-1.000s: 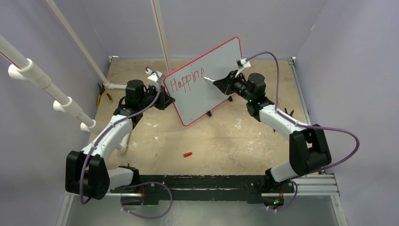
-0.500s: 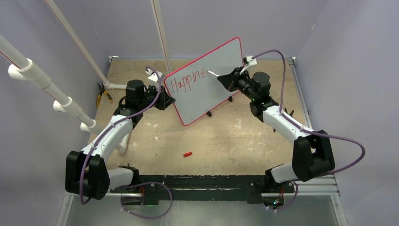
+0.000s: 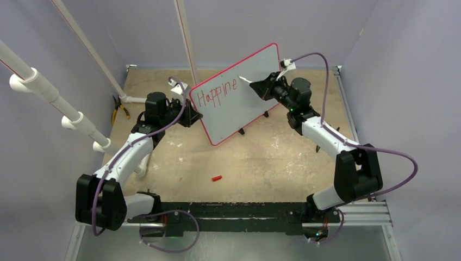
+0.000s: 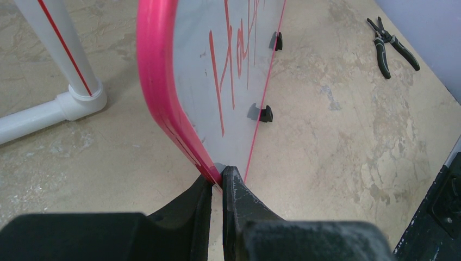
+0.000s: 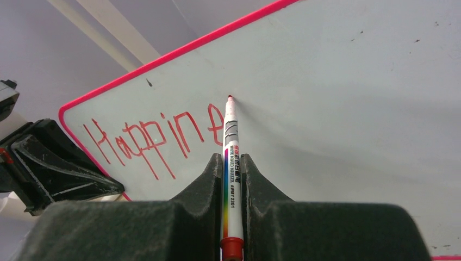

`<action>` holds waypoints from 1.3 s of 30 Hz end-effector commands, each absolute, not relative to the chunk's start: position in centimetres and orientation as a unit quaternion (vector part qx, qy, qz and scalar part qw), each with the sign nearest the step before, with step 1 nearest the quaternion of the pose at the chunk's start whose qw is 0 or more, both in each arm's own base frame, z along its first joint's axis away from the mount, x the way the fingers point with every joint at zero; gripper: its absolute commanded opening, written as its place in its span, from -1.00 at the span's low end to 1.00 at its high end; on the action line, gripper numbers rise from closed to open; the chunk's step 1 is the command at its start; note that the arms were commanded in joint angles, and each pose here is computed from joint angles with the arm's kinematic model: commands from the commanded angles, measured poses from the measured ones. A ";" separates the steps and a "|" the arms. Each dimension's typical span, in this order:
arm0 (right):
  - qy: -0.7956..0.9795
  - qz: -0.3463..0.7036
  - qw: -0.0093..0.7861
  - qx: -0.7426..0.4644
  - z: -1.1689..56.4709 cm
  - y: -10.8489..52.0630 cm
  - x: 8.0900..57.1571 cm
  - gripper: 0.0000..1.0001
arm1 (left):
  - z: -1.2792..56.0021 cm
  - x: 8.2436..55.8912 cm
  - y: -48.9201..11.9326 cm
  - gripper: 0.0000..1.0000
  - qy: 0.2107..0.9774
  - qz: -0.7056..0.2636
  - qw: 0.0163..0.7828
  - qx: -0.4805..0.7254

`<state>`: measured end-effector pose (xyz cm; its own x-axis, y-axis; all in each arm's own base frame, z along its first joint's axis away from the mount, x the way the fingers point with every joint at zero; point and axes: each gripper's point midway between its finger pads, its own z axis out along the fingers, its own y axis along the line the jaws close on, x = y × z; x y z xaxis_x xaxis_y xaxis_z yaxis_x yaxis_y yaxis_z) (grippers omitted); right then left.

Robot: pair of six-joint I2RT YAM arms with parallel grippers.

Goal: Write a sentence on the whiteboard

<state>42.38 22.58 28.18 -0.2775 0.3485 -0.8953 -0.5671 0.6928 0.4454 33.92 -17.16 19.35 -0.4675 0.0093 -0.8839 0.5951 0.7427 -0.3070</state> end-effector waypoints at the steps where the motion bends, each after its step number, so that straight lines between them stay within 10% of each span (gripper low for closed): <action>1: 0.678 0.396 0.613 -0.086 30.4 22.9 43.1 -1.00 | 19.7 34.2 -17.9 -1.00 0.789 -0.303 0.490 0.214; 39: 0.730 0.369 0.573 -0.053 24.4 21.7 41.8 -1.00 | 19.9 34.2 -18.0 -1.00 0.787 -0.303 0.492 0.216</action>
